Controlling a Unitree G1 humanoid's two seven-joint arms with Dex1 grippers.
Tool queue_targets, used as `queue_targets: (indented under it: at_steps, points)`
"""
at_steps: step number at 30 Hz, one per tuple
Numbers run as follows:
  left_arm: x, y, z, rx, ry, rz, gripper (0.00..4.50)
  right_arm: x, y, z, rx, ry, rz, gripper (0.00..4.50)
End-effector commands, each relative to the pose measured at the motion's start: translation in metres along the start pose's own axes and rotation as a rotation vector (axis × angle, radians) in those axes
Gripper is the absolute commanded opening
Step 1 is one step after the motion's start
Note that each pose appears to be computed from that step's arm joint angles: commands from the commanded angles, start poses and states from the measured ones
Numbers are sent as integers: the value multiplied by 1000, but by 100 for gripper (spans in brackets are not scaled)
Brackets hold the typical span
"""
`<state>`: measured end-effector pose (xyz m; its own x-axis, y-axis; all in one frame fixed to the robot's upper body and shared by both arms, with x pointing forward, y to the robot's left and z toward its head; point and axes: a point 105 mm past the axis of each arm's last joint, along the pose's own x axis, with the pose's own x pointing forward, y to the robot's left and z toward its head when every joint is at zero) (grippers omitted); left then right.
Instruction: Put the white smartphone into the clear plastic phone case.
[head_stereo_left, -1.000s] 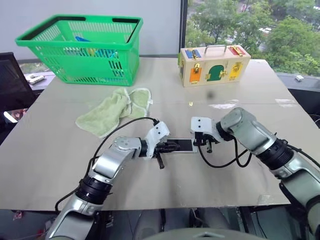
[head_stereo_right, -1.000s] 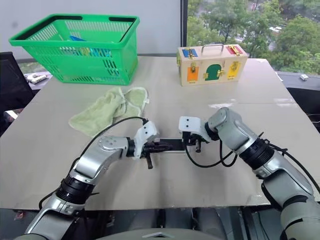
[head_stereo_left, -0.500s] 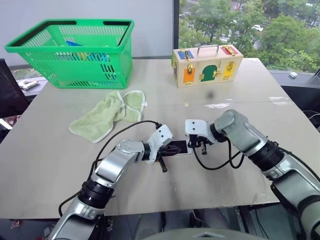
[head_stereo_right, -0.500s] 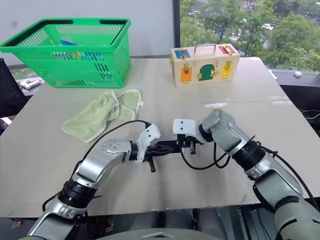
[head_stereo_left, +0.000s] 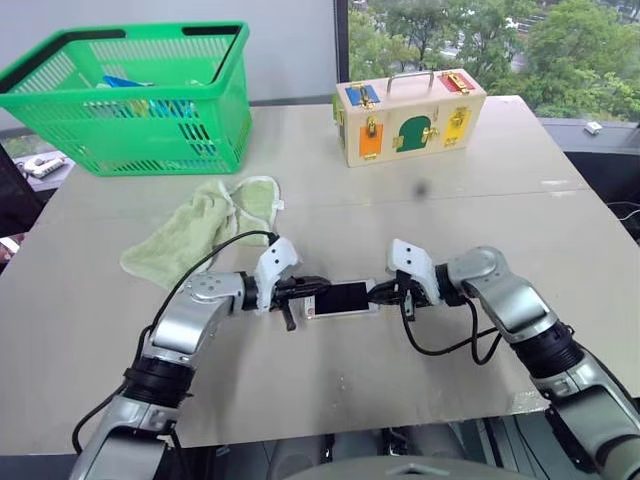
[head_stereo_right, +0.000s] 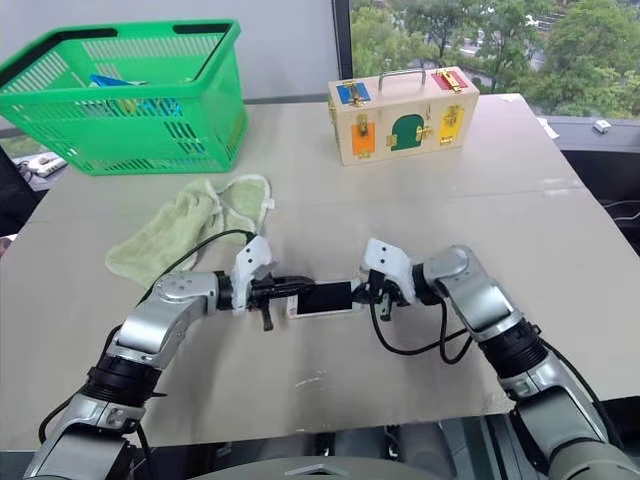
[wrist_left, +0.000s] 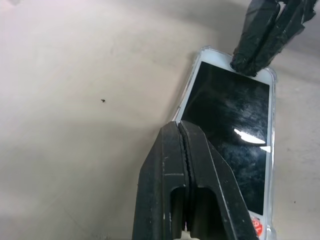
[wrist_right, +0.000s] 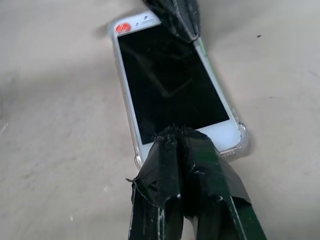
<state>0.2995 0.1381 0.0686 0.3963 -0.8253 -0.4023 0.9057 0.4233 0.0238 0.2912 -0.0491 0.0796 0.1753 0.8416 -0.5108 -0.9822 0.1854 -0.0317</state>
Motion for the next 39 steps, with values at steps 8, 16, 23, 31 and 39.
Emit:
queue_targets:
  at_steps: [8,16,23,31,39]
  points:
    - [-4,-4,-24,-86,-25,43,0,-20,-5,43,-56,-272,-159,12]
    - [-36,32,48,-332,-515,236,25,-49,-23,69,-35,-468,-421,224]
    - [-63,71,75,-423,-663,421,306,-66,-32,63,-32,-467,-593,450]
    - [-57,54,67,-364,-569,375,444,-46,-6,55,-74,-402,-451,450]
    - [-56,27,63,-280,-501,305,359,-59,-4,40,-37,-387,-483,225]
